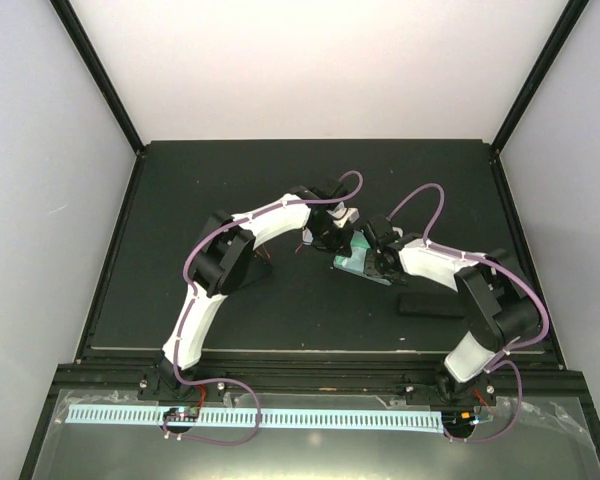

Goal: Organize the sunglasses
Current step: Place the glasses cleaning cloth in the sunglasses case.

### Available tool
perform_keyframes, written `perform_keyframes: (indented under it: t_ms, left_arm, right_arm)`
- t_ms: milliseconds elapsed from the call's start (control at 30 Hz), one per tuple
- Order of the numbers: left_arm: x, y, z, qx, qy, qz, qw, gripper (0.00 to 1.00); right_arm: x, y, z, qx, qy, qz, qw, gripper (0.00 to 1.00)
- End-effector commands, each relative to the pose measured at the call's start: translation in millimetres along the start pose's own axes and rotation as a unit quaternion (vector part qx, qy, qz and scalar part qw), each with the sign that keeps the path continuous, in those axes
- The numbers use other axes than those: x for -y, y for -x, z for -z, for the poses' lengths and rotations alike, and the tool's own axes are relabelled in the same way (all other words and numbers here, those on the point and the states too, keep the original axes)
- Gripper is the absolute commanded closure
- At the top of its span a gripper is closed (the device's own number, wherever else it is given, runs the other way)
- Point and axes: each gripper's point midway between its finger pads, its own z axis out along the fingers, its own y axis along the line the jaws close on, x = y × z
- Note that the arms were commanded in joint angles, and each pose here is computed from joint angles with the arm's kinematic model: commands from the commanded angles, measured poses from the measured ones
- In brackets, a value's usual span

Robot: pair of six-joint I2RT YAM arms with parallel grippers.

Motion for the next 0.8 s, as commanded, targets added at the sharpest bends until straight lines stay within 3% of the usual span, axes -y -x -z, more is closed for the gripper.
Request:
perform_keyframes:
  t_ms: [0,767]
  left_arm:
    - [3,6,2,-0.001,-0.006,-0.006,1.000,0.98]
    - [26,19,53,0.056,-0.003,-0.038,0.998,0.90]
  right_arm:
    - [-3,7,-7,0.010,0.002,-0.001,1.000,0.86]
    - [13,-11,-24,-0.015,-0.026,-0.008,1.000,0.87]
